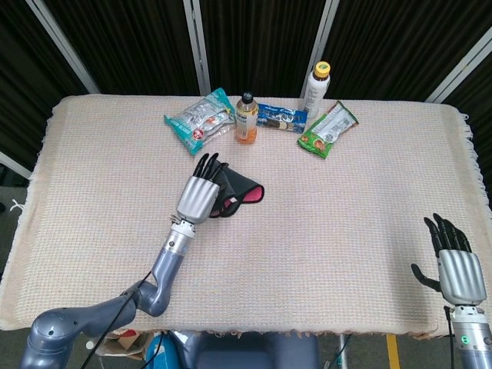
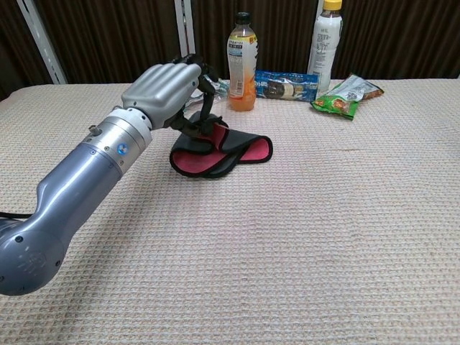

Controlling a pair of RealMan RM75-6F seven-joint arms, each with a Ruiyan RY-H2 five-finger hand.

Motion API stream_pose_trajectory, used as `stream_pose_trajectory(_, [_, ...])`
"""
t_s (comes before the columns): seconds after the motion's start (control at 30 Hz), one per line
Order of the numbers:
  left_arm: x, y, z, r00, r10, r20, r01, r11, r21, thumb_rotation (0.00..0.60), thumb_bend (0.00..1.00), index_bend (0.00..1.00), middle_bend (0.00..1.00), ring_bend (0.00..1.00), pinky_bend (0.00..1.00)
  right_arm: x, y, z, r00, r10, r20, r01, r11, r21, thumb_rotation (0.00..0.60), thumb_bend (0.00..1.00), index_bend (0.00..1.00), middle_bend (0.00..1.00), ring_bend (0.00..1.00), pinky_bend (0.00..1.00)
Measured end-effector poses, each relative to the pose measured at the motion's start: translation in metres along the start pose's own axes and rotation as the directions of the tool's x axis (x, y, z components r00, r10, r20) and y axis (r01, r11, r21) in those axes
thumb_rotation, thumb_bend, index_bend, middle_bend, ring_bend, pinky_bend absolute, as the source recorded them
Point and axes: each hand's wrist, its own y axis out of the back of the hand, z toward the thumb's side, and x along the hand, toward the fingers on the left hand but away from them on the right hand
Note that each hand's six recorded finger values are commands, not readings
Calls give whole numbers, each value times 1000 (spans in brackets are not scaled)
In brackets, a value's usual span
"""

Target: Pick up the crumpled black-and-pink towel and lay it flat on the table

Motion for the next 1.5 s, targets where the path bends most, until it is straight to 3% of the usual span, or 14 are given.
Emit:
stream_pose_trajectory(0.17, [9, 14, 3, 1000, 21, 3, -21, 999, -31, 600, 544, 659, 185, 0, 10, -1, -2, -1, 1000, 13, 7, -13, 1000, -11, 600, 263, 0, 18, 0, 111])
stream_pose_trajectory(0.37, [35, 48, 16, 998, 58, 8, -56, 992, -116, 600, 544, 659, 189, 0, 10, -6, -2, -6, 999, 20, 28, -20, 999, -30, 600, 263, 0, 18, 0, 112])
stream_pose_trajectory(0.83, [129, 135, 91, 991, 97, 87, -75, 970, -231, 600, 508, 648, 191, 0, 10, -27, -7, -18, 995, 40, 88, -35, 998, -57, 600, 263, 0, 18, 0, 112])
stream_pose_trajectory(1.2, [148, 158, 104, 982, 88, 167, -6, 898, -440, 600, 472, 654, 200, 0, 18, -49, -13, -13, 995, 52, 90, -45, 996, -80, 600, 262, 0, 18, 0, 112])
stream_pose_trajectory(1.33, [153, 163, 99, 976, 96, 194, 3, 889, -458, 600, 481, 659, 211, 0, 32, -49, -18, -11, 994, 64, 85, -56, 994, -94, 600, 263, 18, 18, 0, 112])
stream_pose_trajectory(1.5, [156, 160, 96, 977, 78, 200, 15, 904, -427, 600, 481, 660, 220, 0, 33, -55, -19, -2, 995, 70, 71, -60, 990, -125, 600, 263, 128, 19, 0, 111])
